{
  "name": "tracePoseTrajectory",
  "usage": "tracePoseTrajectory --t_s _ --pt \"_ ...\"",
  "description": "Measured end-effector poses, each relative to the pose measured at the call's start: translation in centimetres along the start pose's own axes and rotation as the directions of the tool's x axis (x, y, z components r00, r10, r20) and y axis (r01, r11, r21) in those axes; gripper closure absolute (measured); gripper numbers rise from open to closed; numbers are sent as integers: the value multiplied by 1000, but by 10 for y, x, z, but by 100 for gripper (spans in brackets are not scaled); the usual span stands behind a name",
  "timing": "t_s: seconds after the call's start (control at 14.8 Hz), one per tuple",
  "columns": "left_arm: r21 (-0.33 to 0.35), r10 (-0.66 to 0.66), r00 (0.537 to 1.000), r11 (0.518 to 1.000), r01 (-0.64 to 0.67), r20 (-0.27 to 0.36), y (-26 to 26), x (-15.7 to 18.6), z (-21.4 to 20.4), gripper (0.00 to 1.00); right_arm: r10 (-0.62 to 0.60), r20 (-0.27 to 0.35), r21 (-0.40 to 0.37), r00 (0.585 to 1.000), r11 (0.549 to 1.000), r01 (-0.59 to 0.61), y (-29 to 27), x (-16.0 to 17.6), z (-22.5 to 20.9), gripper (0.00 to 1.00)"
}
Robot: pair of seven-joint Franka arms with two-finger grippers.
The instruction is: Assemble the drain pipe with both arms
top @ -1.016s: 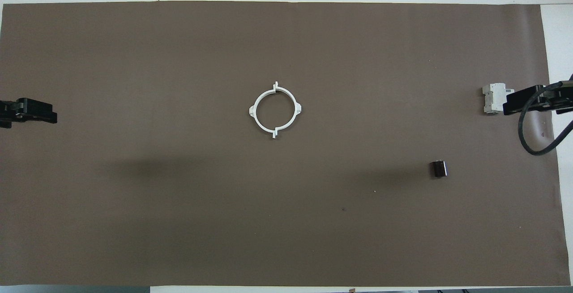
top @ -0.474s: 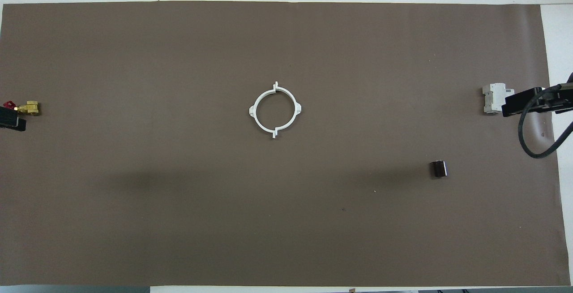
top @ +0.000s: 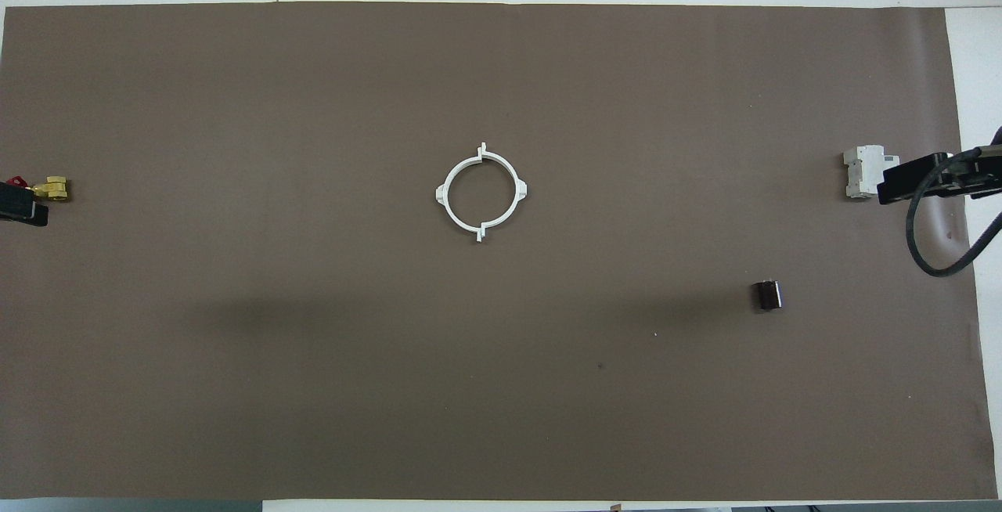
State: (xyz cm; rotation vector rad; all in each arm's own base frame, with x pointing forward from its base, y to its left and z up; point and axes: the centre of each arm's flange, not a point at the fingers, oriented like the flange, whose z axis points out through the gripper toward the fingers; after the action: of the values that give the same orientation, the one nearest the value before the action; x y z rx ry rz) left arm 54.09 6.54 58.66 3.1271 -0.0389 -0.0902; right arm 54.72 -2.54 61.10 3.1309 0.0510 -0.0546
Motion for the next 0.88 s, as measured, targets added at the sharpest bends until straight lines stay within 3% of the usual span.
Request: tracePoseTrajectory --t_s 0.88 --pt "18 37 999 999 -37 0 18 3 -1 0 0 0 0 1000 1000 0 0 0 0 0"
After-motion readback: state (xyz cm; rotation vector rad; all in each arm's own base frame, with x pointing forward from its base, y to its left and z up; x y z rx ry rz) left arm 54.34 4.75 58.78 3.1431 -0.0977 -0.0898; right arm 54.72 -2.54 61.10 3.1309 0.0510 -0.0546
